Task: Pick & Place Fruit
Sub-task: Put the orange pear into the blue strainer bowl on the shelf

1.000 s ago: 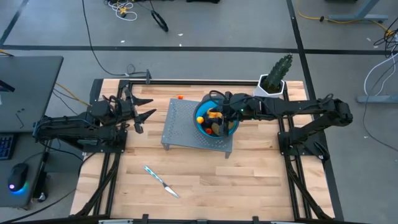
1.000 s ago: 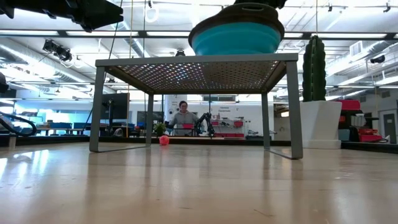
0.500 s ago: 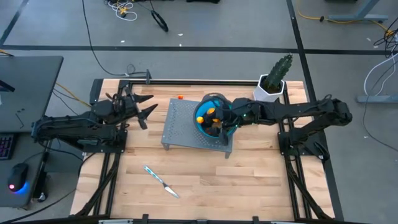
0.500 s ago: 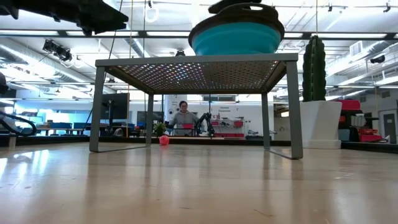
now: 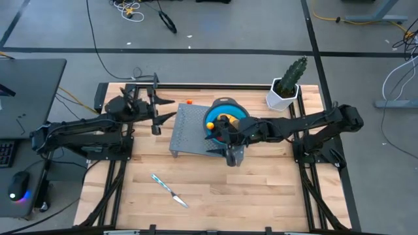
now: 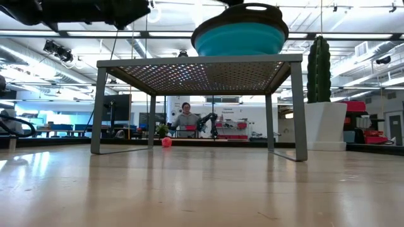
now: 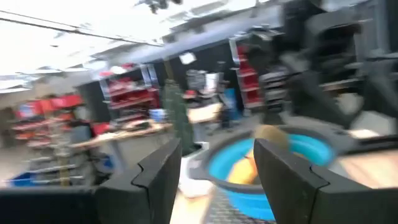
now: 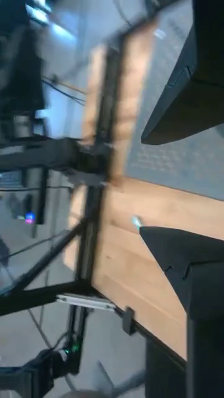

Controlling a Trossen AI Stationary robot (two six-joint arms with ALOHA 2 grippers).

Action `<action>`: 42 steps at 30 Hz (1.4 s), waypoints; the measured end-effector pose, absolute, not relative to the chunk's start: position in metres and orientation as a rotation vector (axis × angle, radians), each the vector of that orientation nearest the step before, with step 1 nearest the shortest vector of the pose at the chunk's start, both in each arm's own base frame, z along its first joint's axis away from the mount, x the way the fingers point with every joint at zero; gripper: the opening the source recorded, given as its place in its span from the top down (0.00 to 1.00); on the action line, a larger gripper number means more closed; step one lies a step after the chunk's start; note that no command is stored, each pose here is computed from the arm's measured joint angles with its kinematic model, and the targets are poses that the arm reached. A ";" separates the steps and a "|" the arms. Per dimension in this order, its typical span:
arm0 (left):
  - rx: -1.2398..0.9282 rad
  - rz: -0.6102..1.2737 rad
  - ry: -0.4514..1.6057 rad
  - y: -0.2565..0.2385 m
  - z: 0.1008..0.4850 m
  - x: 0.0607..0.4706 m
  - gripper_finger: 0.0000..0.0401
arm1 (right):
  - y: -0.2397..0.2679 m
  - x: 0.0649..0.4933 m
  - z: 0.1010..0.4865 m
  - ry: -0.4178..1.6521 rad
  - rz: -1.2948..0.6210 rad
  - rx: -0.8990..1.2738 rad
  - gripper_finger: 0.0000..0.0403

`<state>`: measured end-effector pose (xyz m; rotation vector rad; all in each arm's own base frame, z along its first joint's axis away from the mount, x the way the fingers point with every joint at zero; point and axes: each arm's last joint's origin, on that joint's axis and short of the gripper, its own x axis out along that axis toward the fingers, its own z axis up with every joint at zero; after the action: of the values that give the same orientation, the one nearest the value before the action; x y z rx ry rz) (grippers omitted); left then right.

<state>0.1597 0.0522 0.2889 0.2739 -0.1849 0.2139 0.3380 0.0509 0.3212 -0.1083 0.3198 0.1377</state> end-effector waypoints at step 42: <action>-0.594 0.577 1.113 0.287 0.227 0.284 0.41 | 0.033 0.333 0.311 0.477 -0.039 -0.499 0.41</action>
<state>0.2840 0.2870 0.2270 -0.5936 1.1130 0.5773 0.3330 0.0325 0.3110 -0.4985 0.4767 -0.0392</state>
